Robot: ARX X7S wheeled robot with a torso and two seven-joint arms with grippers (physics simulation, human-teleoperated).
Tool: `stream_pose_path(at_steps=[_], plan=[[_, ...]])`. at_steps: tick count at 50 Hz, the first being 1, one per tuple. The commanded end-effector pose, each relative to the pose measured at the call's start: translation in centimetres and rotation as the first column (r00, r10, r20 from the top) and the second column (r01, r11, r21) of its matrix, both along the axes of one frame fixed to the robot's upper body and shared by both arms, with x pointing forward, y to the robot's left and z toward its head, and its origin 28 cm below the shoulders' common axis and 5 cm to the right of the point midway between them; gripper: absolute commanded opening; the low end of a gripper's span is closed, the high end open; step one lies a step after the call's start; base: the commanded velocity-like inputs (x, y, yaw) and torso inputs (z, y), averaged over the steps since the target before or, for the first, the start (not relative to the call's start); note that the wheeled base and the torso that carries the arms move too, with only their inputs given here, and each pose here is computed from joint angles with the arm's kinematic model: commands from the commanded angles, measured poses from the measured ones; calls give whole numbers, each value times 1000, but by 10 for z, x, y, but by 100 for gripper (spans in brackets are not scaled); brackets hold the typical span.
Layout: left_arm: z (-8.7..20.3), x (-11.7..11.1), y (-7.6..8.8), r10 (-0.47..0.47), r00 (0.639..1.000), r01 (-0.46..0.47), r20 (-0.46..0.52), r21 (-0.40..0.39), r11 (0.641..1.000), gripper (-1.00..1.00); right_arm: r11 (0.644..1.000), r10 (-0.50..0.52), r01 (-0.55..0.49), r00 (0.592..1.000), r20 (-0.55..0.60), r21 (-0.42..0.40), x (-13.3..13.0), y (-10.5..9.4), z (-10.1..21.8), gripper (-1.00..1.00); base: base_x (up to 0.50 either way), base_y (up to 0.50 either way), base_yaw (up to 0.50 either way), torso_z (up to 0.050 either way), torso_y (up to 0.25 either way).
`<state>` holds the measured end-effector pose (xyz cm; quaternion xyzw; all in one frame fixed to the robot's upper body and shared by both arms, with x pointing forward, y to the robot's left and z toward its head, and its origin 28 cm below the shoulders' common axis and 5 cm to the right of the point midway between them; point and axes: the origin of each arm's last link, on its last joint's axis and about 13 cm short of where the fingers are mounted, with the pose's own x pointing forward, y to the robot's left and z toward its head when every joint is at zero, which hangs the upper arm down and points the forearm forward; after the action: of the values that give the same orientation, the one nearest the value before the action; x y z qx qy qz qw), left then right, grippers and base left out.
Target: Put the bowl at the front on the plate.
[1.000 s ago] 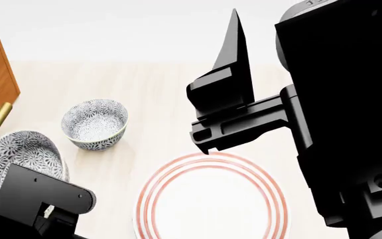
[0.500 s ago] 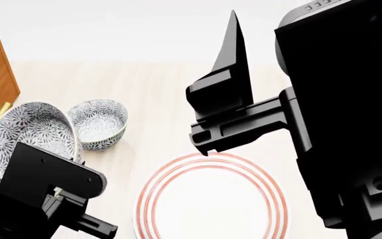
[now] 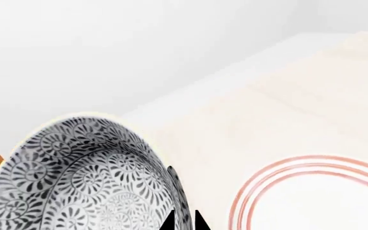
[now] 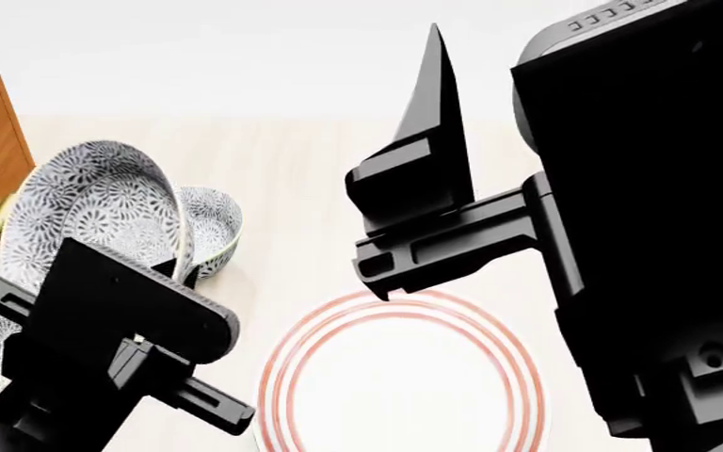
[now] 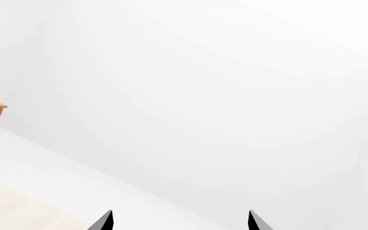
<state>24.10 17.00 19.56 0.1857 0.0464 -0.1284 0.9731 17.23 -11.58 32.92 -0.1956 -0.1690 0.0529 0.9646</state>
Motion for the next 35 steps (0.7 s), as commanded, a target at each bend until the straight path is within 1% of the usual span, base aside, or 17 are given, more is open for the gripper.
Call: stream_pose_path(at_steps=[1,8,9,11,22,35], plan=[[10,2,-9,-40,995,36,96,43,998,-100,1000,9,-9,1000,7,-6,-1,2,1,100,0,0,0,0,0],[15,8,-13,-54,993,49,109,47,998,-100,1000,11,-11,1000,12,-9,-2,2,3,100,0,0,0,0,1],[15,10,-13,-60,987,50,150,69,996,-100,1000,11,-11,1000,13,-10,-3,2,4,100,0,0,0,0,0],[14,11,-14,-70,985,58,159,79,995,-100,1000,11,-11,1000,15,-11,-3,2,5,100,0,0,0,0,0],[12,27,-25,-87,985,73,150,94,993,-100,1000,20,-19,999,30,-23,-3,3,12,100,0,0,0,0,0],[5,30,-38,-138,977,115,163,144,983,-100,1000,16,-15,999,45,-25,-4,2,16,100,0,0,0,0,1]])
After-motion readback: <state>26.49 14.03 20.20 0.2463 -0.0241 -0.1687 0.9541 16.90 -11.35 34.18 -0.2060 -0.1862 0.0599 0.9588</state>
